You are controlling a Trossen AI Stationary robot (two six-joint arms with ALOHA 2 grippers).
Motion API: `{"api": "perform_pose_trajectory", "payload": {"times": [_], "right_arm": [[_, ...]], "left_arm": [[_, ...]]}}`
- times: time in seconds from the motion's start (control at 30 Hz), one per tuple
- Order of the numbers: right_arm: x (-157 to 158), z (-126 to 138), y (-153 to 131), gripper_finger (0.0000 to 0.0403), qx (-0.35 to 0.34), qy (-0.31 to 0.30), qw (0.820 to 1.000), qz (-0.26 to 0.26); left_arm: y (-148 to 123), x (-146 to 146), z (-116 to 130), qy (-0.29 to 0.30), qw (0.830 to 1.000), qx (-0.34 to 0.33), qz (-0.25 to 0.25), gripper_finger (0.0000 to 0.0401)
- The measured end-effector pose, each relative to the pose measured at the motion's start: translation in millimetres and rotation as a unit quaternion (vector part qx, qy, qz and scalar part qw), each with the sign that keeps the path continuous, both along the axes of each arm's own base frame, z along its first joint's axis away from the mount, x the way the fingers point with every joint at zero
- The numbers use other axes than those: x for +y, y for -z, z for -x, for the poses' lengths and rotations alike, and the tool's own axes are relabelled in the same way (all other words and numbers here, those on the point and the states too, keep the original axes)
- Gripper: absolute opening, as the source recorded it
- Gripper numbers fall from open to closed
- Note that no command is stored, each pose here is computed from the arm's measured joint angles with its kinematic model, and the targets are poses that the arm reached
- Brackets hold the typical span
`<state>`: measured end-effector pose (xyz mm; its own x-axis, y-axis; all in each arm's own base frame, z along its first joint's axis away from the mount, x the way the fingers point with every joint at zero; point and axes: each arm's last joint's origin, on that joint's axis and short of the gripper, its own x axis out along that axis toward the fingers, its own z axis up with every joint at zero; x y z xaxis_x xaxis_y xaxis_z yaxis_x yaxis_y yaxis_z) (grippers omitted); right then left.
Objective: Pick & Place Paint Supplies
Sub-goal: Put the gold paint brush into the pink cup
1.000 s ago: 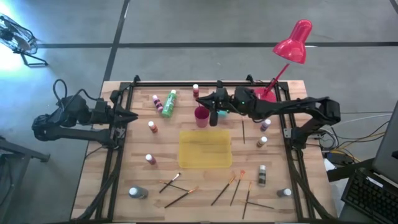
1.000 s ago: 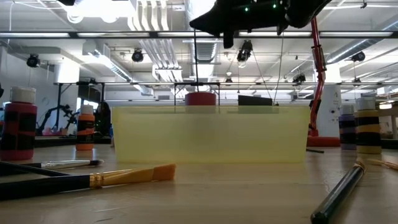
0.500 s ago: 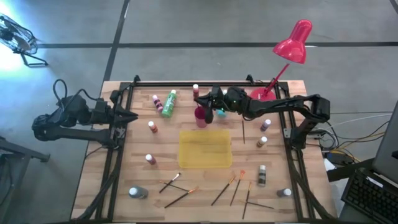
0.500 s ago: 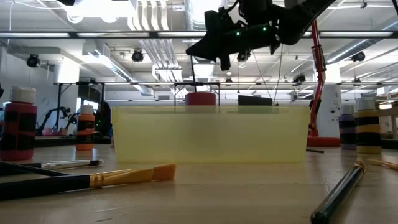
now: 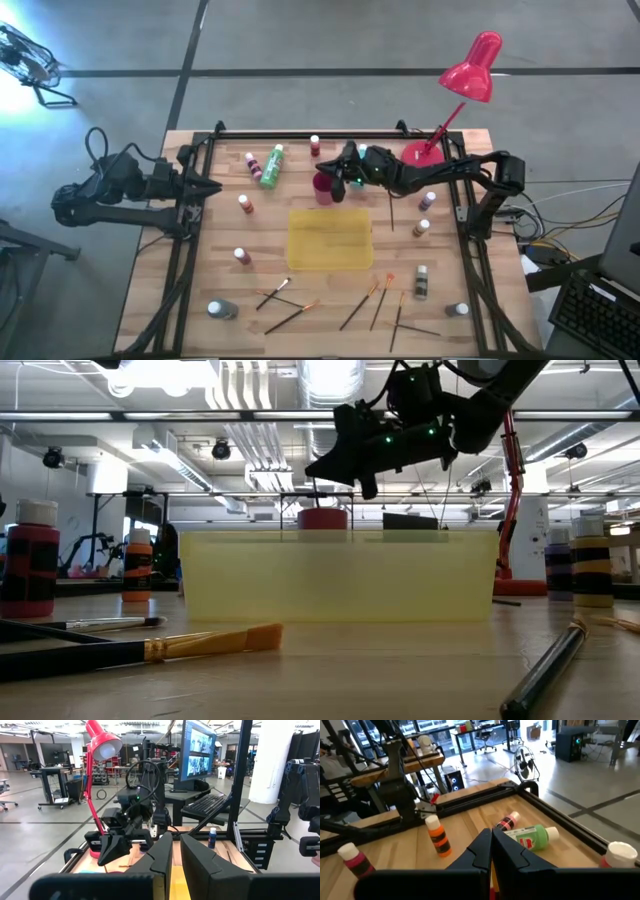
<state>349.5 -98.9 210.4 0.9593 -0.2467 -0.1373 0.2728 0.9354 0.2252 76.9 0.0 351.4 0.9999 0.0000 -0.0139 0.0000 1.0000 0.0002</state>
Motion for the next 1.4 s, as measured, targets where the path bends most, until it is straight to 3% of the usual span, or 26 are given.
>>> {"api": "perform_pose_trajectory", "payload": {"times": [1.4], "right_arm": [[0, -3, 32, 0.0008, 0.013, 0.000, 1.000, -0.009]], "left_arm": [[0, 0, 0, 0.000, 1.000, 0.000, 0.000, 0.0046]]}}
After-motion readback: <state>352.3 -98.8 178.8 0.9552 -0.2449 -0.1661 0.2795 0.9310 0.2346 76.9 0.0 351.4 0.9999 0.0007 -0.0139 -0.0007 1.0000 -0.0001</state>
